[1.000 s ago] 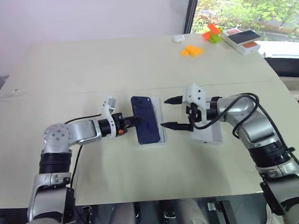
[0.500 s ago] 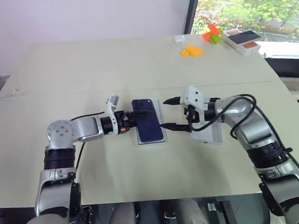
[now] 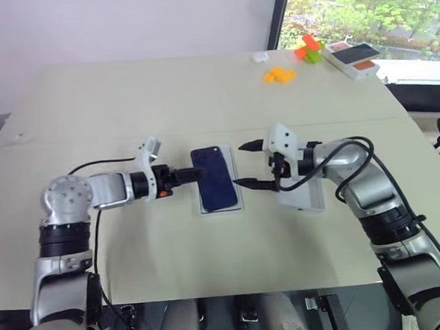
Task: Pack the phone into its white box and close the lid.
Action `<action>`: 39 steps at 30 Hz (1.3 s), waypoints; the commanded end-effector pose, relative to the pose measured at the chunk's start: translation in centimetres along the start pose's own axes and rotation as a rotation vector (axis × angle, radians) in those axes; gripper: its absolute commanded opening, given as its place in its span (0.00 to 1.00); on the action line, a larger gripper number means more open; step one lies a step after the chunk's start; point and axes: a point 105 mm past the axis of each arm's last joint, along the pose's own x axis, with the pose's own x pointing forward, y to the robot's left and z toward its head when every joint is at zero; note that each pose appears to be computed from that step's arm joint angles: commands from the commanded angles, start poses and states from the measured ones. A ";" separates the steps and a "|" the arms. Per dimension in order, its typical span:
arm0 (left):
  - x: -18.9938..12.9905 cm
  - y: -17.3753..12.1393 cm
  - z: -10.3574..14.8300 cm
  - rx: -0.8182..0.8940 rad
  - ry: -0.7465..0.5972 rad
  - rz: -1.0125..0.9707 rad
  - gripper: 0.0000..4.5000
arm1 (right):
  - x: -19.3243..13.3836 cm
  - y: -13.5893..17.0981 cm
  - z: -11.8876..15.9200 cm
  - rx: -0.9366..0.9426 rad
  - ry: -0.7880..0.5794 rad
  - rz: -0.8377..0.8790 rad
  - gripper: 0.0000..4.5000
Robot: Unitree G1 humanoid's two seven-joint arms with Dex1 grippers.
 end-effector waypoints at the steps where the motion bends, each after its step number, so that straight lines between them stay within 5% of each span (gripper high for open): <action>1: -0.4 0.7 1.2 0.109 -0.072 0.068 0.98 | 0.0 -1.6 2.0 -0.055 -0.058 -0.074 1.00; 10: -0.1 1.6 3.1 0.195 -0.210 0.131 0.98 | 2.3 -3.0 3.2 -0.065 -0.098 -0.171 1.00; 13: 0.0 1.5 3.3 0.212 -0.226 0.133 1.00 | 2.8 -2.7 3.3 0.013 -0.113 -0.153 0.82; 20: 1.8 2.3 2.1 0.197 -0.214 0.185 0.24 | 3.9 -2.4 1.7 -0.073 -0.031 -0.185 0.01; 22: 2.4 1.9 1.9 0.200 -0.216 0.174 0.02 | 3.9 -2.7 1.2 -0.111 0.002 -0.208 0.00; 23: 2.8 1.9 1.7 0.195 -0.211 0.177 0.01 | 4.0 -2.8 0.9 -0.124 0.021 -0.215 0.00; 39: 6.3 1.4 0.7 0.235 -0.164 0.184 0.01 | 3.7 -3.4 -2.9 -0.299 0.204 -0.260 0.00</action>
